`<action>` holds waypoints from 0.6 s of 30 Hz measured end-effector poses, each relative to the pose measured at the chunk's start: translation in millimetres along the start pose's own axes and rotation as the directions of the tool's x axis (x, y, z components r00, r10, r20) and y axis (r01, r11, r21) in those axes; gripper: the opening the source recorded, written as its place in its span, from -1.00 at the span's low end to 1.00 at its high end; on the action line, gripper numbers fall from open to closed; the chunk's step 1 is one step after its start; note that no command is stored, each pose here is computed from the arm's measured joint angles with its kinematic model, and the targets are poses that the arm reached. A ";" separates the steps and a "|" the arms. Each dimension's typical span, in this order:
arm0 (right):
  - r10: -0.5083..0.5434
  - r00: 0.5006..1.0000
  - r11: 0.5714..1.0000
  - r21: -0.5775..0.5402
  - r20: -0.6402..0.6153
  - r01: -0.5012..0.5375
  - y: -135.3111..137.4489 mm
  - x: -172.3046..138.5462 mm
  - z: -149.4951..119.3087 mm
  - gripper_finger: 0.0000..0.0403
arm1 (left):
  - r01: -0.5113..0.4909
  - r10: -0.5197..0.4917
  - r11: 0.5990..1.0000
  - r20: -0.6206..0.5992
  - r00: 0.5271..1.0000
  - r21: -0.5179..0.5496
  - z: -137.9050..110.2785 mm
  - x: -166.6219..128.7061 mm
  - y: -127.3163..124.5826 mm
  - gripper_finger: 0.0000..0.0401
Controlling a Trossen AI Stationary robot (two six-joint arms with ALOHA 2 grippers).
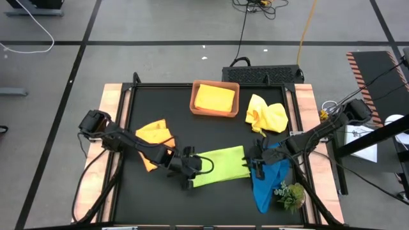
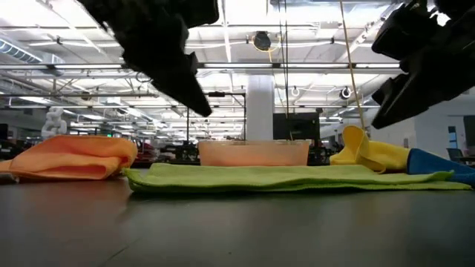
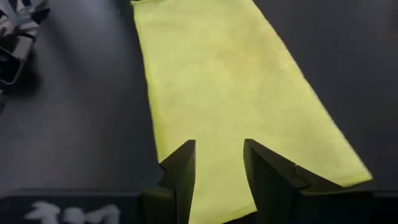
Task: Fold microfiber towels
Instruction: Fold the light green microfiber towel
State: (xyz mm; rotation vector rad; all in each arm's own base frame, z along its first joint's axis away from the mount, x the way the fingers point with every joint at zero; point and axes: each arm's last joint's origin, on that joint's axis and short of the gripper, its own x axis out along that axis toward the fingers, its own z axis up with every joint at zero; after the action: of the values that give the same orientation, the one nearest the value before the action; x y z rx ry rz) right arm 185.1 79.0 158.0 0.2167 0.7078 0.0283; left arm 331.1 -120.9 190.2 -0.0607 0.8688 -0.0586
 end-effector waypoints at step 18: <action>-0.123 0.988 0.981 0.139 -0.093 0.135 -56.5 5.6 10.8 -0.30 | -0.002 -0.006 0.998 0.121 0.993 0.068 25.2 12.7 56.3 -0.41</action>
State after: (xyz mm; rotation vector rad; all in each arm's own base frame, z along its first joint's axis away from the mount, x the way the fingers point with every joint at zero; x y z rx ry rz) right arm 193.7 22.3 150.7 0.3100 0.8074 -0.1393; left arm 360.1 -65.0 192.5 -0.0014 0.7443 -0.0855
